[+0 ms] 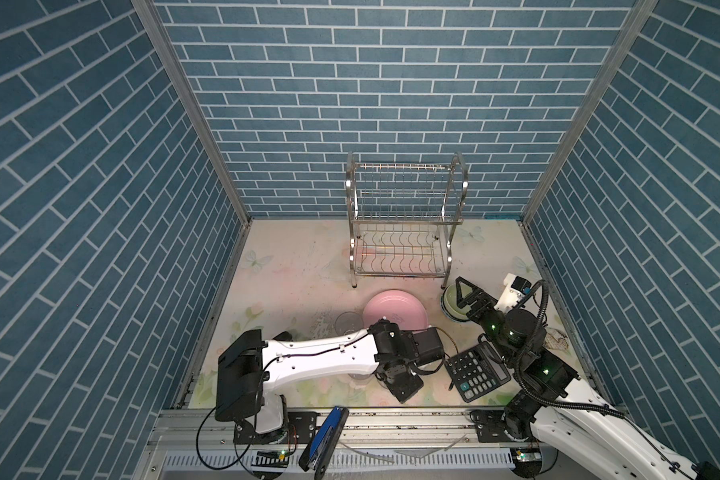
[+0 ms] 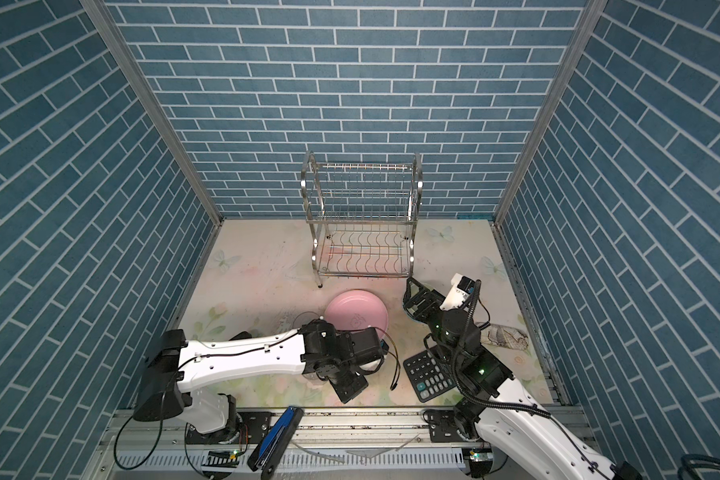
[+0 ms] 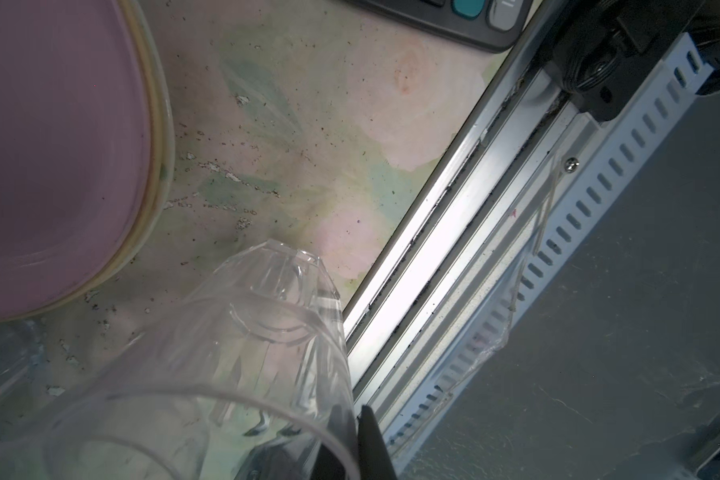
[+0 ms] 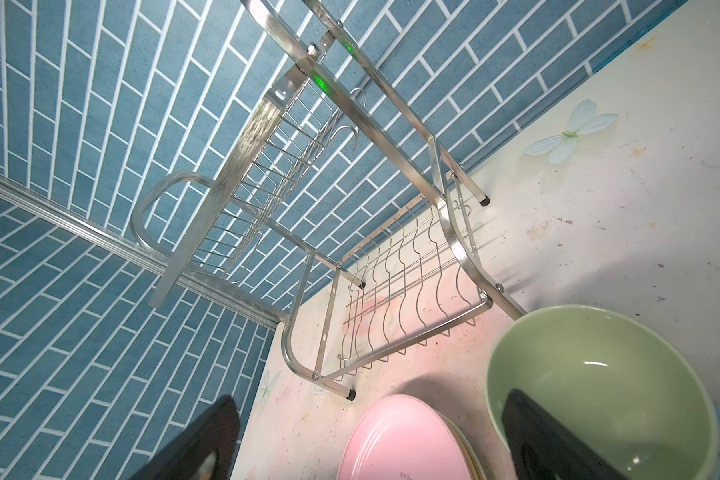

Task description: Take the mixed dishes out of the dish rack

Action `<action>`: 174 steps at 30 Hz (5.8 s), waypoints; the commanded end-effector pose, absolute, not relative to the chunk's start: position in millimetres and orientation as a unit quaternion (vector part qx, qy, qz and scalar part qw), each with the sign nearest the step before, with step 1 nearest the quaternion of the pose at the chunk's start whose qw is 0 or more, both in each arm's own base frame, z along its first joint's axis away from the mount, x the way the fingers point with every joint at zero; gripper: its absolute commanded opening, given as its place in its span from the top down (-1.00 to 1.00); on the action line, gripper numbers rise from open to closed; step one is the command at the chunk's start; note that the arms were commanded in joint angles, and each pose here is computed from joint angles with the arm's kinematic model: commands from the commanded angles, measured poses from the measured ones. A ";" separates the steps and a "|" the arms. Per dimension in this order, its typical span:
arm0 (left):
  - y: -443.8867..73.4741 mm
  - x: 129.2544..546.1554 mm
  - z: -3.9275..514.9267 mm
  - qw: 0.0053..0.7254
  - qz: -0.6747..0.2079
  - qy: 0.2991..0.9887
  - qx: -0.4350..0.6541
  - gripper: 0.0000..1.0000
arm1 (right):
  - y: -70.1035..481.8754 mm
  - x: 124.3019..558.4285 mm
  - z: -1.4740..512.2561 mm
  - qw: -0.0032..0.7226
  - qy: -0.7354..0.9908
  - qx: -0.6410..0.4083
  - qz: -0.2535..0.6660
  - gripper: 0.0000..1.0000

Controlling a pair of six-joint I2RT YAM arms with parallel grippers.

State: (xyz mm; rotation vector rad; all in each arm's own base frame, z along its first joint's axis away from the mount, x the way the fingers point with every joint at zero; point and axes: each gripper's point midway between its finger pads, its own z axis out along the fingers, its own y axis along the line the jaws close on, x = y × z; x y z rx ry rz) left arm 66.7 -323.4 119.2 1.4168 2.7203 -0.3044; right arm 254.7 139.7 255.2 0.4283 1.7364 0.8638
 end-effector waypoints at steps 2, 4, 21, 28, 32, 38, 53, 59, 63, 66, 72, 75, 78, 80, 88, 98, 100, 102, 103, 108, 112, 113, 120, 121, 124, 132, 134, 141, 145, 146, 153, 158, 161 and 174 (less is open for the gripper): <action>-323.0 83.3 109.2 0.061 -0.062 0.888 0.452 1.00 | 131.7 254.1 259.6 0.560 0.727 0.183 0.352 -0.98; -326.8 83.0 103.7 0.059 -0.064 0.887 0.454 1.00 | 131.5 254.2 259.0 0.561 0.727 0.183 0.350 -0.98; -330.4 90.4 76.5 0.043 -0.017 0.877 0.479 0.95 | 130.9 255.4 256.9 0.561 0.731 0.183 0.343 -0.98; -335.5 92.1 77.6 0.048 -0.020 0.874 0.484 0.44 | 130.6 255.8 257.0 0.561 0.733 0.183 0.338 -0.98; -336.5 94.0 81.7 0.054 -0.022 0.874 0.483 0.41 | 130.1 255.9 256.2 0.560 0.734 0.184 0.337 -0.98; -339.4 102.5 113.5 0.098 -0.038 0.875 0.472 -0.05 | 129.1 255.7 255.2 0.560 0.737 0.183 0.331 -0.98; -294.7 153.8 235.7 0.307 -0.083 0.875 0.366 -0.57 | 119.9 256.3 258.9 0.572 0.759 0.155 0.271 -0.98; -253.5 183.3 264.9 0.393 -0.107 0.870 0.278 -0.79 | 113.7 259.2 263.2 0.578 0.778 0.127 0.212 -0.98; -223.0 196.6 288.4 0.469 -0.107 0.847 0.225 -0.99 | 104.8 260.3 266.7 0.587 0.786 0.108 0.163 -0.98; -187.7 212.4 307.1 0.554 -0.061 0.813 0.168 -0.99 | 95.7 263.6 268.3 0.601 0.789 0.078 0.102 -0.98; -134.9 230.6 315.6 0.686 -0.003 0.723 0.079 -0.99 | 81.8 269.4 260.5 0.605 0.796 0.035 -0.001 -0.99; -105.1 236.3 310.4 0.696 0.014 0.717 0.034 -0.99 | 76.6 270.6 258.1 0.603 0.796 0.022 -0.033 -0.98; -83.5 240.5 305.9 0.693 0.038 0.720 0.004 -0.99 | 68.3 272.5 256.8 0.604 0.795 0.022 -0.054 -0.98; -73.5 243.8 303.8 0.697 0.062 0.714 -0.010 -0.99 | 62.3 275.3 253.4 0.602 0.796 0.027 -0.055 -0.98; -67.5 272.0 263.8 0.680 0.105 0.725 0.035 -0.99 | 35.5 290.8 225.9 0.611 0.785 0.054 -0.081 -0.98; -22.9 300.2 226.7 0.658 0.132 0.741 -0.020 -0.99 | 9.2 302.7 202.4 0.604 0.782 0.072 -0.137 -0.98; -15.7 308.3 214.8 0.644 0.133 0.753 -0.024 -0.99 | 3.8 306.7 193.8 0.601 0.782 0.077 -0.147 -0.98; -11.2 315.6 201.8 0.631 0.138 0.763 -0.024 -0.99 | 1.3 310.6 185.5 0.602 0.780 0.074 -0.156 -0.99; -10.0 318.8 194.7 0.624 0.144 0.768 -0.019 -0.99 | -0.8 312.6 183.0 0.606 0.775 0.076 -0.161 -0.98; -13.3 323.6 175.7 0.621 0.158 0.767 0.013 -0.99 | -14.5 314.8 164.8 0.590 0.781 0.086 -0.185 -0.99; -6.8 324.3 169.1 0.630 0.148 0.762 0.006 -0.99 | -27.3 314.5 155.4 0.585 0.782 0.110 -0.187 -0.98; -4.7 325.4 167.0 0.628 0.150 0.764 0.005 -0.99 | -30.1 314.8 153.1 0.583 0.782 0.114 -0.188 -0.98; -1.0 344.3 149.2 0.615 0.147 0.774 0.002 -0.99 | -45.4 317.5 134.3 0.566 0.789 0.144 -0.190 -0.98; -1.7 346.4 146.2 0.614 0.146 0.776 0.003 -0.99 | -46.6 317.2 131.7 0.566 0.788 0.149 -0.189 -0.99; -2.2 350.6 140.7 0.610 0.150 0.778 0.005 -0.99 | -50.3 318.3 128.3 0.565 0.787 0.156 -0.191 -0.98; -3.0 363.8 132.6 0.605 0.155 0.781 0.010 -0.99 | -54.5 334.4 125.8 0.562 0.790 0.158 -0.188 -0.99; -3.1 366.4 131.7 0.606 0.151 0.781 0.008 -0.99 | -55.5 338.4 125.1 0.562 0.790 0.159 -0.186 -0.98; -0.2 377.4 119.8 0.597 0.159 0.786 0.008 -0.99 | -61.2 353.0 124.6 0.572 0.784 0.163 -0.178 -0.99; 1.1 377.6 118.2 0.603 0.159 0.781 0.005 -0.99 | -62.7 363.6 123.5 0.569 0.788 0.153 -0.181 -0.98; -0.2 377.2 117.1 0.603 0.153 0.783 0.007 -0.99 | -62.4 365.1 123.5 0.571 0.786 0.151 -0.181 -0.98; 4.6 375.9 109.5 0.609 0.129 0.782 0.000 -0.99 | -61.2 361.7 118.5 0.603 0.768 0.146 -0.162 -0.99; 3.5 383.0 101.7 0.596 0.121 0.794 0.006 -0.99 | -39.7 372.6 109.3 0.602 0.787 0.086 -0.107 -0.98; 3.1 384.2 101.0 0.594 0.119 0.796 0.009 -0.99 | -36.6 383.3 98.0 0.597 0.793 0.069 -0.102 -0.98; 25.1 385.8 100.8 0.579 0.151 0.800 -0.047 -0.99 | -30.5 393.4 87.9 0.562 0.825 0.049 -0.040 -0.98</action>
